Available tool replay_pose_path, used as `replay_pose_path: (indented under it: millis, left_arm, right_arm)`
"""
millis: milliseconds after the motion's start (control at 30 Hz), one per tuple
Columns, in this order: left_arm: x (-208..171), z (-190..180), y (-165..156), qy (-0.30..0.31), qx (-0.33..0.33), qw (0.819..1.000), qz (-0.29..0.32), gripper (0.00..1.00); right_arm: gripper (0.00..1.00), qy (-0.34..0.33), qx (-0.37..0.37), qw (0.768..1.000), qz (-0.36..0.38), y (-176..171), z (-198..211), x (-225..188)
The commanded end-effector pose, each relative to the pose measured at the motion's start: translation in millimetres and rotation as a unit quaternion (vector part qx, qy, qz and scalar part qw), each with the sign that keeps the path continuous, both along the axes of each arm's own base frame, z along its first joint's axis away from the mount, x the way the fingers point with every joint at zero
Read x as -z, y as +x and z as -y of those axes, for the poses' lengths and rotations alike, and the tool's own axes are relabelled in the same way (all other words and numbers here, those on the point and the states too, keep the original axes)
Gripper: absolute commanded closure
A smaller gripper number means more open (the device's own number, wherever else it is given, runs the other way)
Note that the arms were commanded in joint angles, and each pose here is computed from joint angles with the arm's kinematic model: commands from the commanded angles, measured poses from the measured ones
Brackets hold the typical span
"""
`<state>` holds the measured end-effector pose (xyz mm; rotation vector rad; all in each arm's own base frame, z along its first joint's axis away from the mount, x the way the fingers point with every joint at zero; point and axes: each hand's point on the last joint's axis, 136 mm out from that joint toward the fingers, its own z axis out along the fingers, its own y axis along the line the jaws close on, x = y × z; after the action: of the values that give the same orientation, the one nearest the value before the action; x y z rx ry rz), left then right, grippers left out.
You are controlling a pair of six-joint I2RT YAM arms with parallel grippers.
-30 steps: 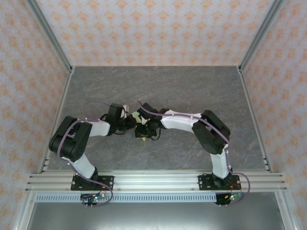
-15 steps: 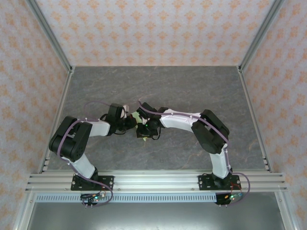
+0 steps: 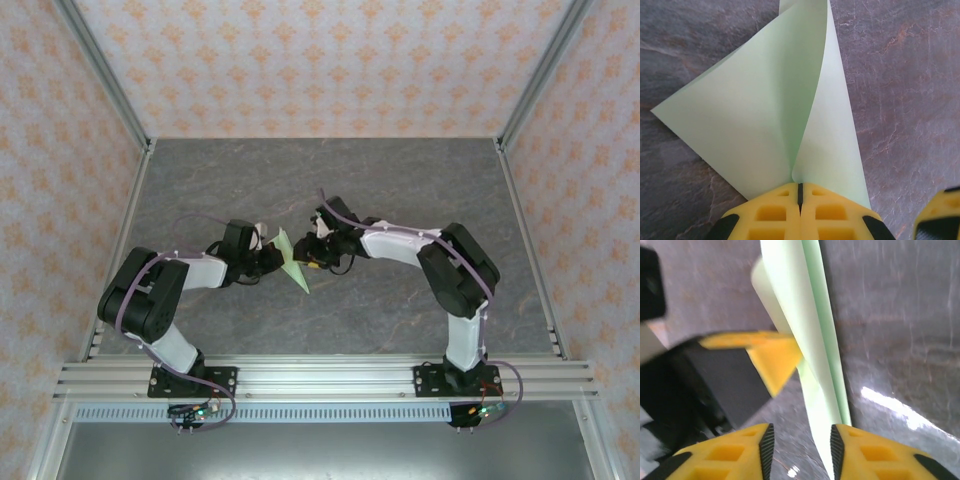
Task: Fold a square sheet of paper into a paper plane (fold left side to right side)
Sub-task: Fold the wing for the fifth time at the center of the table.
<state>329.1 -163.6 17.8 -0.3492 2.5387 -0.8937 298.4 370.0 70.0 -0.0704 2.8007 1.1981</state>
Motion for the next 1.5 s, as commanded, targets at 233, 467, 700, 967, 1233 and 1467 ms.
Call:
replay_pose_path:
  millis: [233,467,700,967,1233,1467]
  left_arm:
    - [8,-3,-12,-0.002,-0.004,1.0,-0.023,1.0]
    - [9,-4,-14,-0.002,-0.005,1.0,-0.023,1.0]
    - [10,-4,-14,-0.002,-0.005,1.0,-0.024,1.0]
    - [11,-4,-14,-0.002,-0.004,1.0,-0.025,1.0]
    - [4,-5,-15,0.0,-0.006,1.0,-0.018,1.0]
    - [-6,-7,-18,0.002,-0.006,1.0,-0.012,1.0]
  right_arm:
    - [0.42,0.028,0.04,0.999,-0.003,41,-29,-6]
    - [0.32,-0.001,0.058,0.998,-0.012,57,-34,7]
    - [0.32,-0.016,0.051,0.998,-0.02,60,-41,18]
    - [0.32,-0.014,0.036,0.999,-0.032,56,-52,26]
    - [0.32,-0.051,0.027,0.997,-0.051,47,-48,44]
    - [0.31,-0.092,0.018,0.994,-0.056,42,-41,56]
